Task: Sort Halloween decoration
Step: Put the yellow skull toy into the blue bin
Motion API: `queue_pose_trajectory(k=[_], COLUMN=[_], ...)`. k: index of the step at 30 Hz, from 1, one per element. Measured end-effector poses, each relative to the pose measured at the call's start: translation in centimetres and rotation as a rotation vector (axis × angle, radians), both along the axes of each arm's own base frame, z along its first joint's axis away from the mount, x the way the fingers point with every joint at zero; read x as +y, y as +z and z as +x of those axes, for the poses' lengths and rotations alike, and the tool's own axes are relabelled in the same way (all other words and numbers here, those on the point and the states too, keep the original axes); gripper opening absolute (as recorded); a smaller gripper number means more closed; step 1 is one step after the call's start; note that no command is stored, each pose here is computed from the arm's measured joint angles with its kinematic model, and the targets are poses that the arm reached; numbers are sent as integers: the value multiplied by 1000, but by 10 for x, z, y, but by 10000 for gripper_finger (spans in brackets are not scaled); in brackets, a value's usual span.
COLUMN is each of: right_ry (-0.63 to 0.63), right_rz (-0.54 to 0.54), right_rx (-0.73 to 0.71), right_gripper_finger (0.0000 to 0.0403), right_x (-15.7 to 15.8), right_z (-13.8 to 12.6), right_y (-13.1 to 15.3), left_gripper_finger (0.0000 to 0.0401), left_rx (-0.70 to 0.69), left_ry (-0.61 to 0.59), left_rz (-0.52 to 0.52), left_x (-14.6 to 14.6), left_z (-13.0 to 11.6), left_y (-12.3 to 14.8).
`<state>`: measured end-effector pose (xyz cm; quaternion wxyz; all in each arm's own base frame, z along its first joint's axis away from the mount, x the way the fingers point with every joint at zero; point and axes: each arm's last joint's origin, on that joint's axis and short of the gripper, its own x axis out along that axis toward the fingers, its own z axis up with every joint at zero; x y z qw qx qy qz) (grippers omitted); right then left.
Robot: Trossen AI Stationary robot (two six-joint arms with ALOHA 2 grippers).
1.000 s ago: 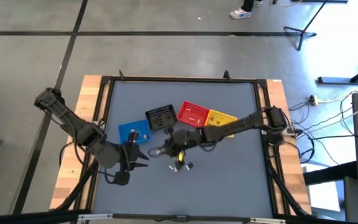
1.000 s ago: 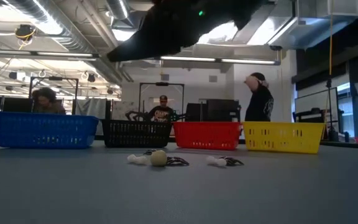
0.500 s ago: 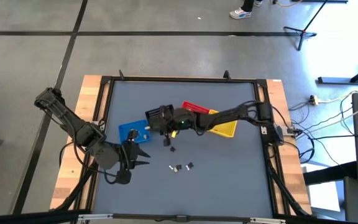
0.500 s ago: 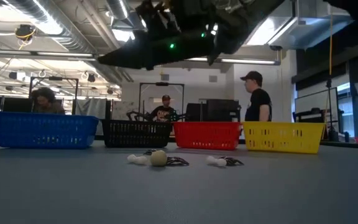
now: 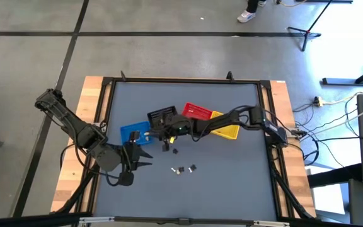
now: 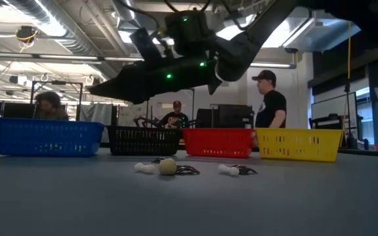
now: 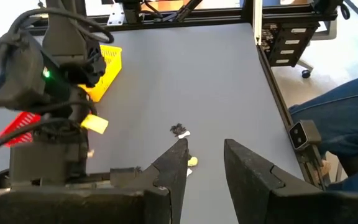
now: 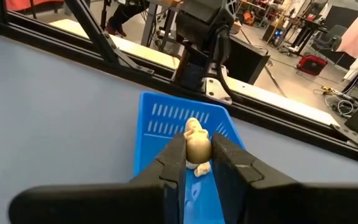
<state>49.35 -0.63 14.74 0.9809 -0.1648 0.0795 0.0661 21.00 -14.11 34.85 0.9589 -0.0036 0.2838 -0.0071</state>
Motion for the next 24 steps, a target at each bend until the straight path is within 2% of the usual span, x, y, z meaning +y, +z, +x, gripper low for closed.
queue_pose_trajectory(k=[8,24], right_ry=[0,-28], right_rz=[2,-4], right_rx=[84,151], right_gripper_finger=[60,60], right_x=[0,-1], right_z=[16,16], right_y=[-4,-8], left_gripper_finger=[98,98], left_rx=[0,-3], left_ry=[0,0], left_rz=[0,-2], left_x=[0,0], left_z=[0,0], left_y=[0,0])
